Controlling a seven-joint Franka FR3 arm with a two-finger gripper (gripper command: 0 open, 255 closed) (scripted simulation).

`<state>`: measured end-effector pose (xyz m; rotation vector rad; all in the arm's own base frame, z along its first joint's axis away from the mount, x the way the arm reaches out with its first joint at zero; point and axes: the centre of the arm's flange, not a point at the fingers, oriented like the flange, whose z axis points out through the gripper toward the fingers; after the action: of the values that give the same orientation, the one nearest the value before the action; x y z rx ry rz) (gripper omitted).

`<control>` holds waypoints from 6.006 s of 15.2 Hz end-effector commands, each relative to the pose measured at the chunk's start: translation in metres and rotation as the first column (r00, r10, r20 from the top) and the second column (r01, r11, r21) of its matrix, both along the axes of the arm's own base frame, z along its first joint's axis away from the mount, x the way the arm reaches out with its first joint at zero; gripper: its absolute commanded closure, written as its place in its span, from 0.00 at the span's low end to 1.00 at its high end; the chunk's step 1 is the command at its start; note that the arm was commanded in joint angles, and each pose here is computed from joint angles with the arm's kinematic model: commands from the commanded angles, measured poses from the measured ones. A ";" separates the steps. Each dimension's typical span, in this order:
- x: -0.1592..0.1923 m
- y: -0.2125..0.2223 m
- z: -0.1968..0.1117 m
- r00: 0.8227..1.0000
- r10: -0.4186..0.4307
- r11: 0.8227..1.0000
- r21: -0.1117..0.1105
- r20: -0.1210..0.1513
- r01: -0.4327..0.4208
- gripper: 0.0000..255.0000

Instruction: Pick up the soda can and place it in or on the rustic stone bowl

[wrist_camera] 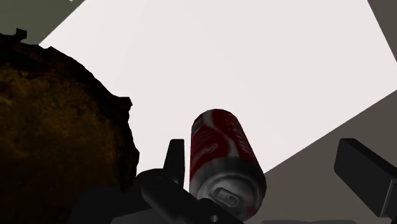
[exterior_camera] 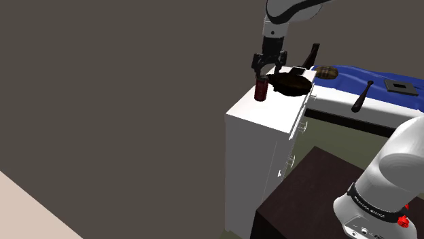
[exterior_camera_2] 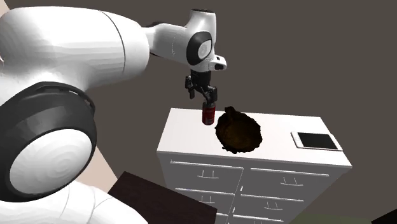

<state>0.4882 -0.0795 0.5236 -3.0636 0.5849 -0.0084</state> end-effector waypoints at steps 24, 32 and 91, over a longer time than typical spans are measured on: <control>0.032 -0.021 -0.051 0.999 -0.046 0.999 -0.024 -0.009 0.046 1.00; 0.032 -0.021 -0.030 0.999 -0.046 0.999 -0.024 -0.009 0.046 1.00; -0.019 -0.170 0.049 0.999 -0.046 0.999 -0.024 -0.009 0.046 1.00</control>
<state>0.4691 -0.2487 0.5795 -3.0735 0.6605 0.0003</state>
